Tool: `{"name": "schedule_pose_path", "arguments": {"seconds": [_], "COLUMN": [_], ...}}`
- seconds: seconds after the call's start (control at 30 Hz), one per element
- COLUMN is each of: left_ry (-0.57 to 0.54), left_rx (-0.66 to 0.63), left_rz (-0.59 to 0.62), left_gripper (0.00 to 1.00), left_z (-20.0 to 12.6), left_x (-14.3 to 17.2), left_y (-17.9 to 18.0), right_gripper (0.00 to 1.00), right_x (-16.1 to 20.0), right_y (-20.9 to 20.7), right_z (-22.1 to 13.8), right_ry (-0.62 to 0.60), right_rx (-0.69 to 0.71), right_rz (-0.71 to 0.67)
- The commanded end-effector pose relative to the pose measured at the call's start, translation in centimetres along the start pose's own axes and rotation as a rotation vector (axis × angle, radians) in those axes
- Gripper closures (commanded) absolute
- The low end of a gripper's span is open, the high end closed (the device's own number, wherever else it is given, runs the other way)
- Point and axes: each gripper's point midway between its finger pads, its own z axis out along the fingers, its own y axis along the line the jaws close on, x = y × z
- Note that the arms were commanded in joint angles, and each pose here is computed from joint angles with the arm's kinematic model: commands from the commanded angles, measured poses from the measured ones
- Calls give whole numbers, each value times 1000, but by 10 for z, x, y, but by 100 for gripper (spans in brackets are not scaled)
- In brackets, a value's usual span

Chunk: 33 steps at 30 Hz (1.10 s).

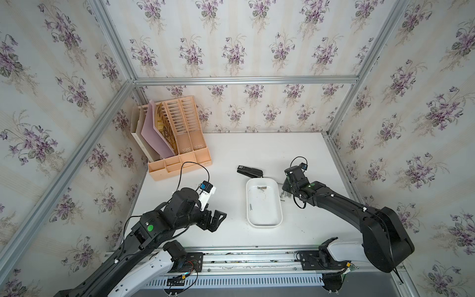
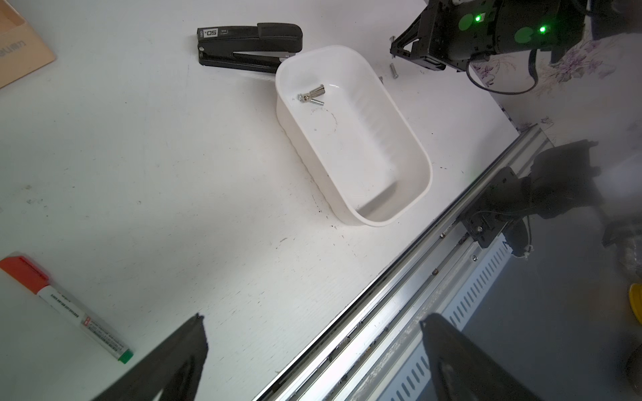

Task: Take out the screws from the storage box
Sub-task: Place the screw at the center of the board.

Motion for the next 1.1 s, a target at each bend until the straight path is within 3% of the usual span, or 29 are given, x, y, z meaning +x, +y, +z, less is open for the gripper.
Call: {"name": "schedule_pose_path", "arguments": {"seconds": [0.0,0.87,1.07], "left_ry": [-19,-19,-20], "left_rx": [5,1,1], "left_rz": [3,2,2], "left_gripper": [1,1,1], "left_z": [-1,0,-1], "left_x": [-5,-4,-5], "left_y": [-1,-1,-1], "right_gripper": [100,100,88], "right_x": [10,35,35], "right_y": [-6,2,3], "right_z": [8,36,37], "right_ry": [58,198,203], "right_rx": [33,35,27], "right_rz": [18,-21,-25]}}
